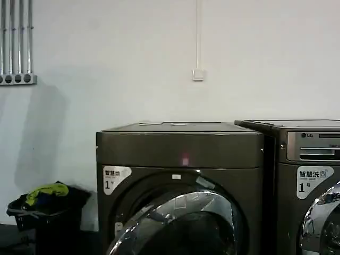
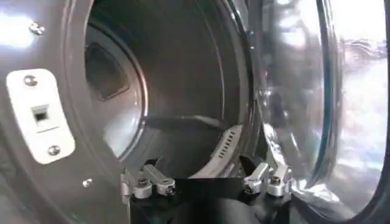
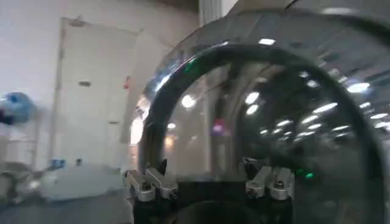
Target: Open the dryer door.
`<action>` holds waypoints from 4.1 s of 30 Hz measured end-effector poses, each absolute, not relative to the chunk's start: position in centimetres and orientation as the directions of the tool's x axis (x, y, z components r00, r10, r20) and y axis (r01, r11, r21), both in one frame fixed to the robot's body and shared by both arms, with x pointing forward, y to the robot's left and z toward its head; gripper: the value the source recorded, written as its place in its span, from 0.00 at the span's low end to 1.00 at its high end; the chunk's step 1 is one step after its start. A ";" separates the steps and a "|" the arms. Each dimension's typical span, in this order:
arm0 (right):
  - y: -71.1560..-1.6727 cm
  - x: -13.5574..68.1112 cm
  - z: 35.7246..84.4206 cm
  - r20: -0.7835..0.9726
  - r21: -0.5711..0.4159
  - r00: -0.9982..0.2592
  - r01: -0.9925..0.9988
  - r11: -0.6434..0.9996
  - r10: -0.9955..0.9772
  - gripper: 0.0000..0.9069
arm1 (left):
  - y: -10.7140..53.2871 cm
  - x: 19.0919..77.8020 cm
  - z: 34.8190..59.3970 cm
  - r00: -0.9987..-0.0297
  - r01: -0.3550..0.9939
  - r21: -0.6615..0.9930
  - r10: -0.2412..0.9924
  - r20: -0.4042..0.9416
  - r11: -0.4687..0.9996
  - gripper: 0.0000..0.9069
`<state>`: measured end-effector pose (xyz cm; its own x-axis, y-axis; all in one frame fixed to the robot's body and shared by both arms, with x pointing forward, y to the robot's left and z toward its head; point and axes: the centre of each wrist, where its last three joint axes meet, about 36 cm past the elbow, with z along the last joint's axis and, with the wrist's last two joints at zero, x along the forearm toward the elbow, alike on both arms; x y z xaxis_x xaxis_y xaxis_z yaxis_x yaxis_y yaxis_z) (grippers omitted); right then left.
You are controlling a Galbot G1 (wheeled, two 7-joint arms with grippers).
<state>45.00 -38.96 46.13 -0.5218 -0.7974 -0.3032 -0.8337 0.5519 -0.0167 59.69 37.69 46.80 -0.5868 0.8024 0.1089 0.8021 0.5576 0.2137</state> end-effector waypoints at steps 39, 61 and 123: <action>-56.6 27.6 53.7 -0.516 -0.026 -0.854 -0.063 0.998 -0.068 1.00 | 33.7 57.1 47.3 -0.468 0.867 0.241 0.879 0.091 0.437 1.00; -61.3 9.6 55.8 -0.536 -0.107 -0.721 0.573 0.813 0.438 1.00 | 25.8 57.4 46.2 -0.320 0.927 0.230 0.945 0.071 0.297 1.00; -60.8 -13.0 56.5 -0.424 -0.005 0.059 0.998 -0.067 0.904 1.00 | 1.9 58.3 46.3 0.033 0.971 0.234 0.997 0.074 -0.050 1.00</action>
<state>-13.04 -60.84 56.50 0.0585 0.9039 -0.4238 0.9977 -0.0670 -0.0051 58.26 1.87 46.28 0.0334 0.9967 0.0736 0.9709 -0.0498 0.2343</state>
